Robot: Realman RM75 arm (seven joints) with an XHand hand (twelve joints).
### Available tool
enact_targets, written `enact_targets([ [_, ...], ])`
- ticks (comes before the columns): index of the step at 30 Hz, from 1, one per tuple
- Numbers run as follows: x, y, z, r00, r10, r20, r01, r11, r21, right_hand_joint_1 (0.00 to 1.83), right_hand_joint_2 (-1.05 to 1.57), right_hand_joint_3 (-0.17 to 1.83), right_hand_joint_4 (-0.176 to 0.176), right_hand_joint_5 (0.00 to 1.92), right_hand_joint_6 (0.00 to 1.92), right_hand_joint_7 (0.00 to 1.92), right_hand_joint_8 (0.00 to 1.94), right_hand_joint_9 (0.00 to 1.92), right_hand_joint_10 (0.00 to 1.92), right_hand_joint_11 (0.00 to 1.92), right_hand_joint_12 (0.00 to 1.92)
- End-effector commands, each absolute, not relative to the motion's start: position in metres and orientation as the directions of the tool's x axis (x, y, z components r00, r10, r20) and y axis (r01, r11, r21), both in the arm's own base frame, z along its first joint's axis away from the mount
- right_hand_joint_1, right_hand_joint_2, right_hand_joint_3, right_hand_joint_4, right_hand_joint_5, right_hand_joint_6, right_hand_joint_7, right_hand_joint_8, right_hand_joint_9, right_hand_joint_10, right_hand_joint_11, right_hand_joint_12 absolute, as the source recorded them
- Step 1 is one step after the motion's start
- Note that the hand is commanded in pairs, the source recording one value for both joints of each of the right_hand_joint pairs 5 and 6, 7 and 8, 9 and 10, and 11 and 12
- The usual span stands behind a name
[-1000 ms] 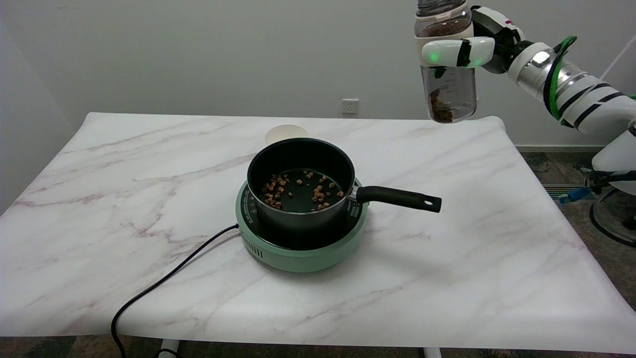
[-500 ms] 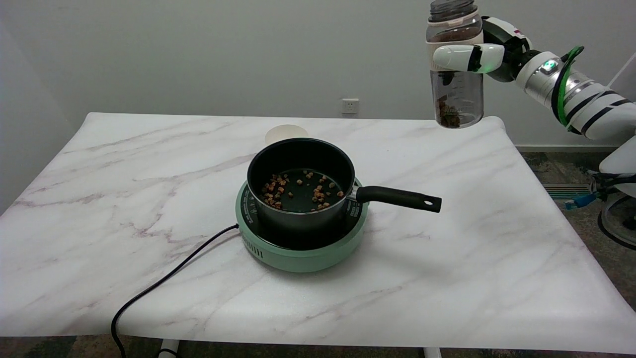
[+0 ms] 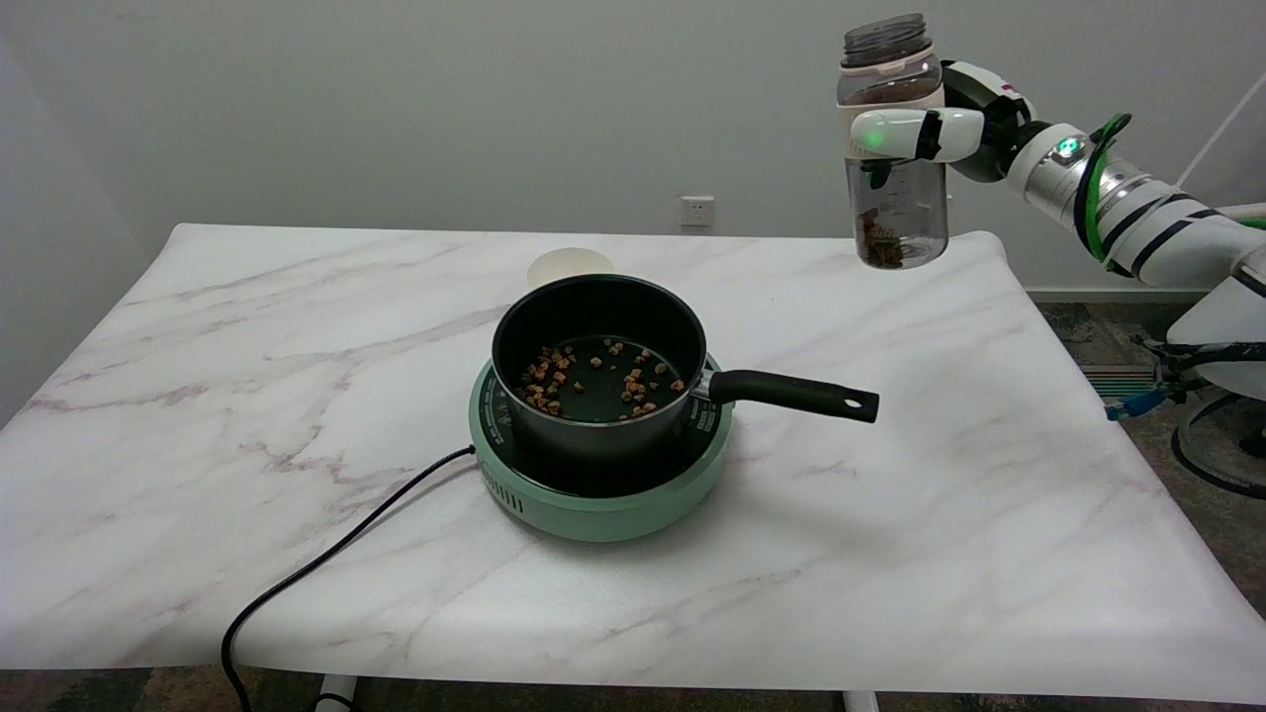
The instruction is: Place the bottle onto the table.
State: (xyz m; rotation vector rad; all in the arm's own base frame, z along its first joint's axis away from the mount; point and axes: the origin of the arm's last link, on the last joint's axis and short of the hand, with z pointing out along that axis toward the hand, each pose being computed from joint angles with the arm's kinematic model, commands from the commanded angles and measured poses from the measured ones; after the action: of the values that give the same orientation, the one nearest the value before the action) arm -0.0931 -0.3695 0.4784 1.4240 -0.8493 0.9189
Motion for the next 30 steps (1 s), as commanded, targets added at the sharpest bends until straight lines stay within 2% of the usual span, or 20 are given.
enact_targets([
  [1,-0.107,-0.402,0.473,0.445,-0.044,0.894,-0.895,-0.036,0.444,1.26,1.0,0.71,0.0,1.64,1.64,1.54,1.54,1.53,1.53,1.24,1.24],
  [11,-0.111,-0.412,0.47,0.494,-0.059,0.867,-0.869,-0.056,0.491,1.26,1.0,0.72,0.0,1.64,1.64,1.53,1.53,1.53,1.53,1.24,1.24],
  [30,-0.114,-0.413,0.478,0.493,-0.043,0.869,-0.87,-0.036,0.492,1.26,1.0,0.71,0.0,1.64,1.64,1.54,1.54,1.53,1.53,1.24,1.24],
])
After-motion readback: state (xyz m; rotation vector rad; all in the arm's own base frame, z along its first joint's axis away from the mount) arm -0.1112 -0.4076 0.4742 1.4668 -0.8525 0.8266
